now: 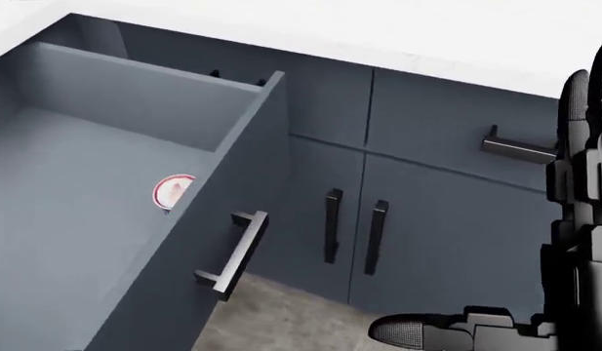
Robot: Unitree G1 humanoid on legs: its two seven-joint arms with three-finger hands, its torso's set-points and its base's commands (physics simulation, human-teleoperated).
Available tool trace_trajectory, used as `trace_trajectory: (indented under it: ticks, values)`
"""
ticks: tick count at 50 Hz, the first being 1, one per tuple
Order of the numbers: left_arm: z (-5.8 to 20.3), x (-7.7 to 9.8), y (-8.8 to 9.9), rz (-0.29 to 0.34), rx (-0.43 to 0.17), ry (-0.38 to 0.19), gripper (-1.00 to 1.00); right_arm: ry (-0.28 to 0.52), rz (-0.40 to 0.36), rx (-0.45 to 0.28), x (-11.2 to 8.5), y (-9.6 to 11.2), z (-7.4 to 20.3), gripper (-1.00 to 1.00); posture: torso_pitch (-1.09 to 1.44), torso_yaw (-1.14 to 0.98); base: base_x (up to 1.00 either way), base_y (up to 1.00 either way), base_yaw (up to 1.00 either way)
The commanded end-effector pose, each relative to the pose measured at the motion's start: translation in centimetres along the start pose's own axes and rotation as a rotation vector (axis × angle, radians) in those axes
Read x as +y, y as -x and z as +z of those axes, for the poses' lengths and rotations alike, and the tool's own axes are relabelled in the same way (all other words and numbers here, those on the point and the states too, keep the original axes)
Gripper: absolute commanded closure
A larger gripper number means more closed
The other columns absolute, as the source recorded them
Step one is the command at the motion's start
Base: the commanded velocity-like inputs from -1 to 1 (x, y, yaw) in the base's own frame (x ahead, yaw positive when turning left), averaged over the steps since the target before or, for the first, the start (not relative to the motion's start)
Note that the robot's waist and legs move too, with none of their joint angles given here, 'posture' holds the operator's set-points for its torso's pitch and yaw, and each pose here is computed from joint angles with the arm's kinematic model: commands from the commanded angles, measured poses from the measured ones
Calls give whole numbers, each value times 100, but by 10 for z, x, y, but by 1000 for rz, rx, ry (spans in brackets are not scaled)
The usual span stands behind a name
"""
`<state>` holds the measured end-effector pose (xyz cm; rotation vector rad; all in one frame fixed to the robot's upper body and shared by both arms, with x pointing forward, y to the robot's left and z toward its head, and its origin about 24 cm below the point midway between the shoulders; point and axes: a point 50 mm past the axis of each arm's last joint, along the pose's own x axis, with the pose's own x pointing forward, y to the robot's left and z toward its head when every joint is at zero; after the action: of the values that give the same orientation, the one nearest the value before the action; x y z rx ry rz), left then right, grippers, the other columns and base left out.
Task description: Close the right drawer.
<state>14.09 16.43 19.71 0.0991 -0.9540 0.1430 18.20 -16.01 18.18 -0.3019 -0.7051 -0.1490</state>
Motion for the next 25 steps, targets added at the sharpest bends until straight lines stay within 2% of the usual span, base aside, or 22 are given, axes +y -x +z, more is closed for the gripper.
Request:
trace_trajectory:
  ticks: [1, 12, 25]
  values:
    - [8, 1, -3, 4, -49, -2, -100, -12, -6, -48, 0, -3, 10, -100, 0, 0, 0, 37, 0]
    - [10, 1, -3, 6, -49, -1, -100, -17, -10, -44, -1, -2, 9, -100, 0, 0, 0, 38, 0]
    - [11, 0, -5, 5, -47, 2, -100, -23, -10, -35, -1, -4, 8, -100, 0, 0, -34, 37, 0]
